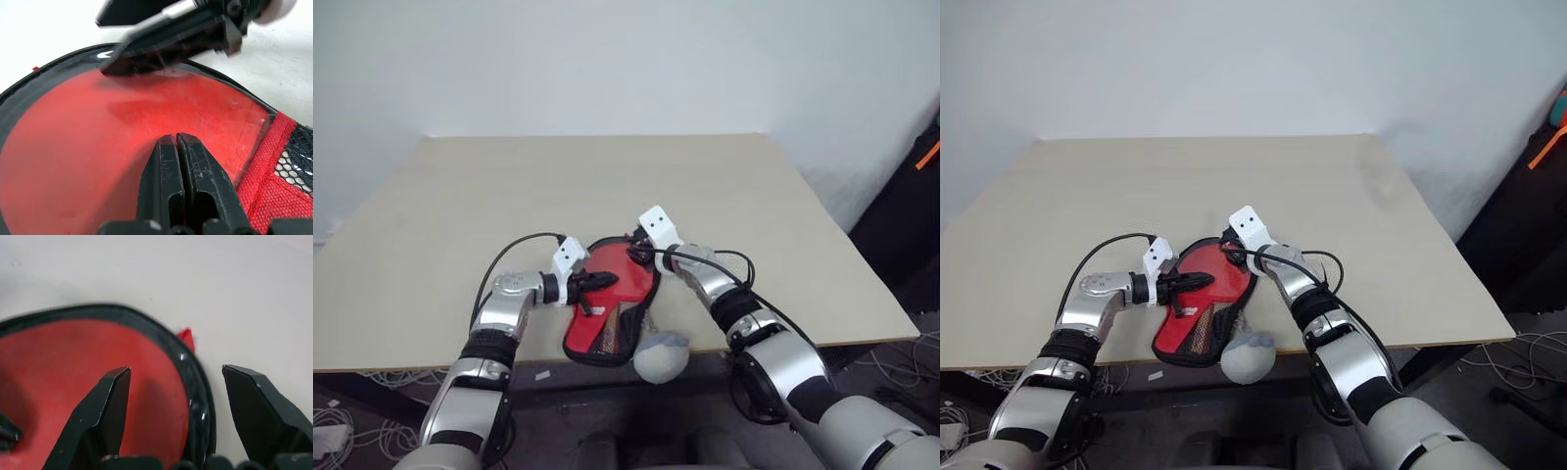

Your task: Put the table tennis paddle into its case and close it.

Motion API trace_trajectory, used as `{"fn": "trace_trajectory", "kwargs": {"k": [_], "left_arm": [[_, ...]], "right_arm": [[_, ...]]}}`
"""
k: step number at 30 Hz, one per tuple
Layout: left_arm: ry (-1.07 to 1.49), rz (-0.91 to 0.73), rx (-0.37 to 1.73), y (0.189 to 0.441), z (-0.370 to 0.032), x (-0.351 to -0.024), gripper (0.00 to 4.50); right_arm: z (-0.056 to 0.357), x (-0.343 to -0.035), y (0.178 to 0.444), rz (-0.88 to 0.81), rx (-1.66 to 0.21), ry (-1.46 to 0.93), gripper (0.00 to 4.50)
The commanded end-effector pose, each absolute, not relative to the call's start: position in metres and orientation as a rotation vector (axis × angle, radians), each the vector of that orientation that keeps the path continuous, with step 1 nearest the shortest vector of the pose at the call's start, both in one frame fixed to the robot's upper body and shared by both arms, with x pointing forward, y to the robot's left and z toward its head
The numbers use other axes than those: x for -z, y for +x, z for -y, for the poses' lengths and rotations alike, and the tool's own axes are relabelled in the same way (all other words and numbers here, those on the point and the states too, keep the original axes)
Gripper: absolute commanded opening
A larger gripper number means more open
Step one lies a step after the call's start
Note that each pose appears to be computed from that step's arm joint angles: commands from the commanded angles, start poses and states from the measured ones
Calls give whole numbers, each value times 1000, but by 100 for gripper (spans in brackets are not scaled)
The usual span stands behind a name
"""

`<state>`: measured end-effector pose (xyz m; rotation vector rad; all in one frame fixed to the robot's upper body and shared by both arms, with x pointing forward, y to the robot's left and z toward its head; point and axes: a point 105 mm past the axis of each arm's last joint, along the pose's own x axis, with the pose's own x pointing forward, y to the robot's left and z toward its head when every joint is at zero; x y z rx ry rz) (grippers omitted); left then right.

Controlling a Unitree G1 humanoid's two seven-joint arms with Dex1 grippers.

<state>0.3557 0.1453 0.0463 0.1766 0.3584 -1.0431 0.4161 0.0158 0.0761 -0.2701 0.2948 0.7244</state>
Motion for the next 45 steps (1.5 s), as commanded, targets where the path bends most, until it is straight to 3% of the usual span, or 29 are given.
{"fn": "trace_trajectory", "kwargs": {"k": [1, 7, 15, 20, 24, 39, 45], "left_arm": [[190, -447, 1059, 349, -144, -27, 0], [178, -447, 1084, 347, -138, -26, 0], [177, -451, 1109, 348, -133, -24, 0], [180, -452, 1128, 348, -129, -24, 0], [181, -450, 1136, 351, -126, -24, 0], [199, -453, 1151, 354, -124, -24, 0], [199, -451, 1144, 356, -125, -25, 0]], "right_arm": [[-1, -118, 431, -189, -679, -258, 304], [58, -135, 417, -173, -616, -252, 304], [121, -130, 342, -344, -686, -199, 304], [125, -127, 290, -450, -829, -173, 304], [120, -126, 265, -485, -926, -149, 304], [109, -121, 216, -561, -1165, -198, 304], [103, -115, 210, -580, -1200, -224, 304]]}}
